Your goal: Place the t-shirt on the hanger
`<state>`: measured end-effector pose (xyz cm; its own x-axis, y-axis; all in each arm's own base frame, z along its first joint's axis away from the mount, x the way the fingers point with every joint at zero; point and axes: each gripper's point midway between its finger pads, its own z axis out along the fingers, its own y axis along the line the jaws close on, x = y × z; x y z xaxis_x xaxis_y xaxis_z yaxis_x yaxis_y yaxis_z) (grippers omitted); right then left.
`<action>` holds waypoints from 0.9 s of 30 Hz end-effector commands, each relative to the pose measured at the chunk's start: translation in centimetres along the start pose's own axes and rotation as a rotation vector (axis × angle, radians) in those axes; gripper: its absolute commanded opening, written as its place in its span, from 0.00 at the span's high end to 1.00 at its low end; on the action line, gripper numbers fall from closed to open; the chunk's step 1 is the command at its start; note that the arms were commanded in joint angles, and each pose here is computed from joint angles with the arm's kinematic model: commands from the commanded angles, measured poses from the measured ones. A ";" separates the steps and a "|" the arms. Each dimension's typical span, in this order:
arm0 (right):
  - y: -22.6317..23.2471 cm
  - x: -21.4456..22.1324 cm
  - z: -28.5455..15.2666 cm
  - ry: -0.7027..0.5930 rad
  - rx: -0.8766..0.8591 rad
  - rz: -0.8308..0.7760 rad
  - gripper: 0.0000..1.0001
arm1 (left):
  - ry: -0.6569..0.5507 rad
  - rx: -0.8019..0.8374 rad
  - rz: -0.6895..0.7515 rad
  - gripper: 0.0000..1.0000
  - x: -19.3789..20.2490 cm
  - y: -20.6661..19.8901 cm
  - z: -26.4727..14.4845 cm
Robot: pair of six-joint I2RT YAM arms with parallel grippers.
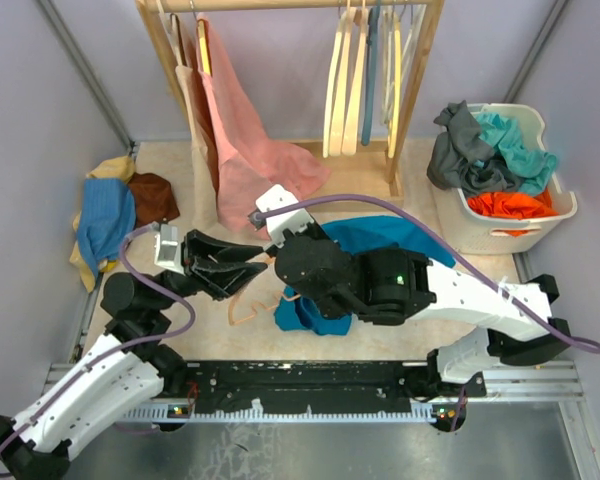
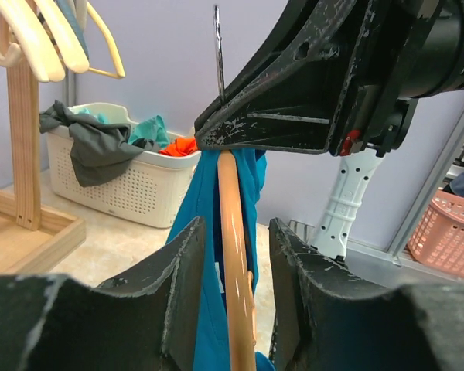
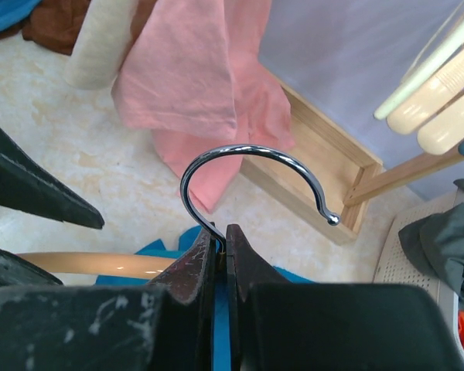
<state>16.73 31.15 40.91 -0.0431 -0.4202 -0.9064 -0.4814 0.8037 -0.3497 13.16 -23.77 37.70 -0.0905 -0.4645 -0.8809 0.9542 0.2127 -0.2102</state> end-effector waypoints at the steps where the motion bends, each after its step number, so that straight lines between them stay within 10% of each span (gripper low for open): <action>1: -3.3 -1.3 -1.2 -0.067 0.039 0.146 1.00 | -0.036 0.055 0.013 0.55 -2.2 -1.5 0.6; 27: -11.0 -3.0 -2.6 -0.142 0.251 0.163 1.00 | 0.144 -0.442 -0.394 0.60 3.9 2.3 -6.8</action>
<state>18.76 24.02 43.45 -0.0056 -0.3344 -0.9424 -0.3425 0.8861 -0.3123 12.73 -19.59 33.77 -0.3821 -0.4402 -0.8125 0.7351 0.3881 -0.5559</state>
